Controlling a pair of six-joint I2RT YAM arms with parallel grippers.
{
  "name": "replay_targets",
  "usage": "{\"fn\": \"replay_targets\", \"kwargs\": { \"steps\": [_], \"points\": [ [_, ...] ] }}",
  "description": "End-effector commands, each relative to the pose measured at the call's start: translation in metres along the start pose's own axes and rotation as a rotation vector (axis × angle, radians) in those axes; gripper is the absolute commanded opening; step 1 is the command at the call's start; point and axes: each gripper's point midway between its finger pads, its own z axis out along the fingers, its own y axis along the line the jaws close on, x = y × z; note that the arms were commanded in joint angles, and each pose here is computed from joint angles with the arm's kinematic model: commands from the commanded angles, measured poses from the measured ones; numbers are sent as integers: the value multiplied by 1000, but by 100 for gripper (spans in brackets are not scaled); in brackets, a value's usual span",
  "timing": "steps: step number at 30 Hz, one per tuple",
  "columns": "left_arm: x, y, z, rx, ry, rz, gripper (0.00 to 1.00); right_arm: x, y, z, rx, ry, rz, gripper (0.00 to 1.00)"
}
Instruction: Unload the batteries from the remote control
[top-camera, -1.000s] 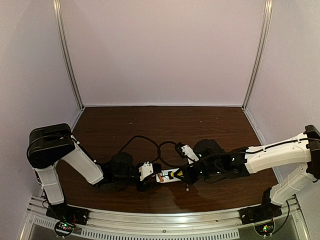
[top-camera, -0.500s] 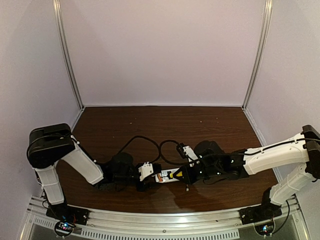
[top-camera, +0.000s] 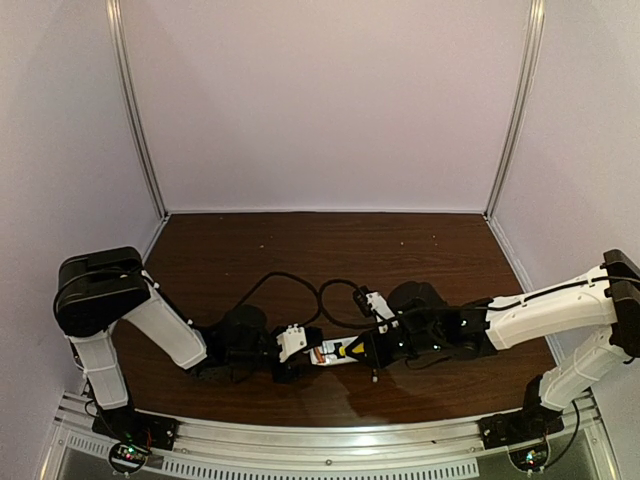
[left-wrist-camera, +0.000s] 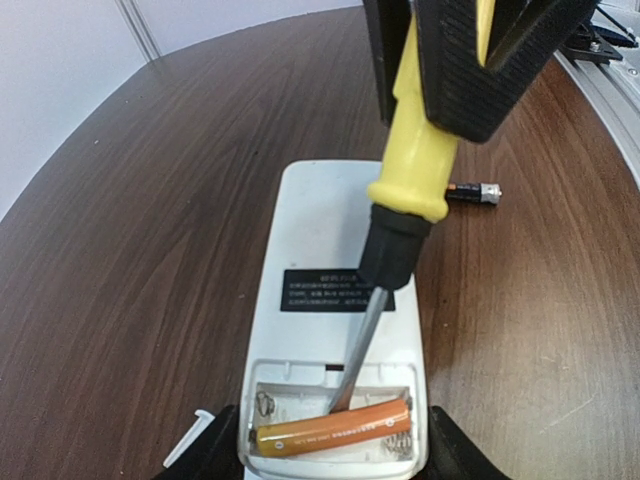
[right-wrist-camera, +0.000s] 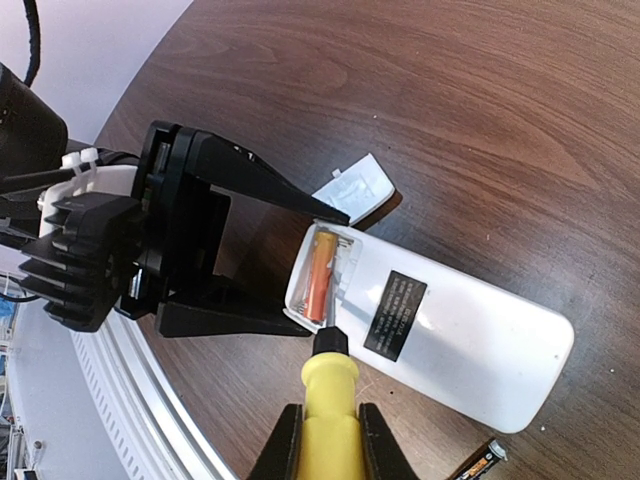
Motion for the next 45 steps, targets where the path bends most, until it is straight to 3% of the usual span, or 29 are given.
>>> {"fn": "replay_targets", "kwargs": {
  "steps": [1, 20, 28, 39, 45],
  "points": [
    [-32, 16, -3, -59, -105, 24, 0, -11, 20, -5, -79, -37, 7, 0],
    [-37, 16, -5, -53, -120, 20, 0, 0, -35, 2, 12, -73, 262, 0],
    [-37, 15, -6, -55, -123, 21, 0, 1, -45, 2, -59, -72, 349, 0],
    [-37, 16, -6, -56, -125, 22, 0, 10, -42, 6, -82, -16, 312, 0],
    [-36, 17, -6, -62, -119, 23, 0, 13, -60, 0, 69, 31, 241, 0]
  ]
}}
